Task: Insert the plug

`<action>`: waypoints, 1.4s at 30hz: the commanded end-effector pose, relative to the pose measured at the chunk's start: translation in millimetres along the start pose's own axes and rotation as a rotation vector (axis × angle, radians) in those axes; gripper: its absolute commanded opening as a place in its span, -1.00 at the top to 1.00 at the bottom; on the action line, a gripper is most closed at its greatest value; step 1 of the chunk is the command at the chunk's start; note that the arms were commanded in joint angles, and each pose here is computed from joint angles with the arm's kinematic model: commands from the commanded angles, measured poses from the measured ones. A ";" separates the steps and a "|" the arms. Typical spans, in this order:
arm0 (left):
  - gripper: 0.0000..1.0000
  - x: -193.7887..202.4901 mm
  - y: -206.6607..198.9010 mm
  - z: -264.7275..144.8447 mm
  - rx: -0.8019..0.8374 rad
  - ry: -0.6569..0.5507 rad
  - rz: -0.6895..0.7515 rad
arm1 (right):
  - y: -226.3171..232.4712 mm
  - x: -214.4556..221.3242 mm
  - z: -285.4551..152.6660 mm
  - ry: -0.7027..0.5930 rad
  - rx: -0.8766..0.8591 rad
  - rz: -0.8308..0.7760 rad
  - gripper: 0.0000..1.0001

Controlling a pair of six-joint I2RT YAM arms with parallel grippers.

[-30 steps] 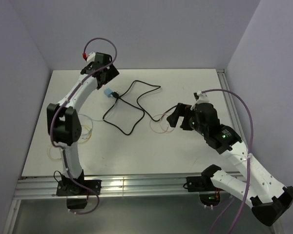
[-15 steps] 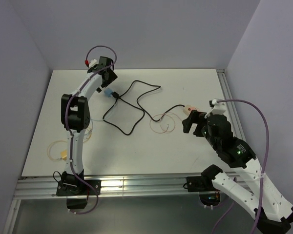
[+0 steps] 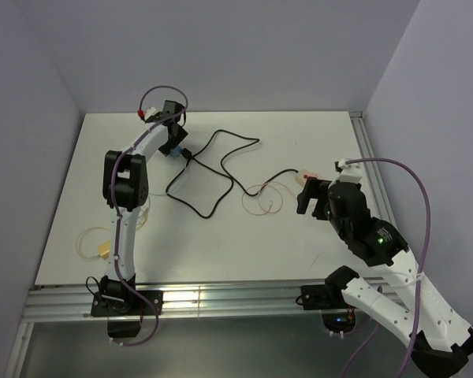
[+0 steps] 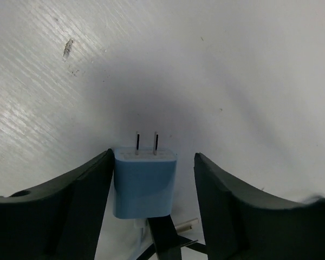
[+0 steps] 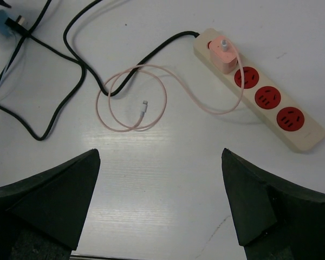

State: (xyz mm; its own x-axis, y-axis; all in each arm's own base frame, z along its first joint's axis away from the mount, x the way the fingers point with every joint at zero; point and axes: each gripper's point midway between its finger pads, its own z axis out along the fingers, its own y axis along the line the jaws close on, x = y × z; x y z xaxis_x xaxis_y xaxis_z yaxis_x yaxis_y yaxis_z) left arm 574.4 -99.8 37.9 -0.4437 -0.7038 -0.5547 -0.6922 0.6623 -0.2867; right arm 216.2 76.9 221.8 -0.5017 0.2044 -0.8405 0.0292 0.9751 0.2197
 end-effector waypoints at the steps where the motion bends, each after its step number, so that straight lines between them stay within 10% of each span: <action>1: -0.28 1.2 2.8 6.2 -0.002 -0.008 -0.008 | -8.8 -16.4 -13.6 -0.083 0.015 0.002 -1.00; 9: 1.00 -1.4 7.7 5.3 0.031 0.021 0.020 | -22.0 -30.8 -27.5 -0.154 0.070 0.099 -1.00; 20: 1.00 -85.3 26.7 -159.7 0.226 -0.218 -0.003 | 29.4 -34.4 -0.4 0.023 -0.069 -0.114 -1.00; 29: 0.99 -27.6 70.2 -299.7 0.506 0.024 -0.281 | 155.0 -45.8 -2.6 -0.048 -0.650 0.110 -0.94; 42: 0.99 8.2 97.9 -390.5 0.825 0.146 -0.545 | 321.0 -52.5 -8.8 -0.195 -0.770 0.074 -0.73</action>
State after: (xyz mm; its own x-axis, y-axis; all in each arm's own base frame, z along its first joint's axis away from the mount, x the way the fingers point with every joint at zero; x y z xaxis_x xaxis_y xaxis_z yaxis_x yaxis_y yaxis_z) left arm 284.9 -130.0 288.2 -0.2859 -0.9330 -0.2184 -0.2850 0.3004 -0.9102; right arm 234.5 358.7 295.1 -0.4859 0.2367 -0.8413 -0.5675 0.6466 0.5097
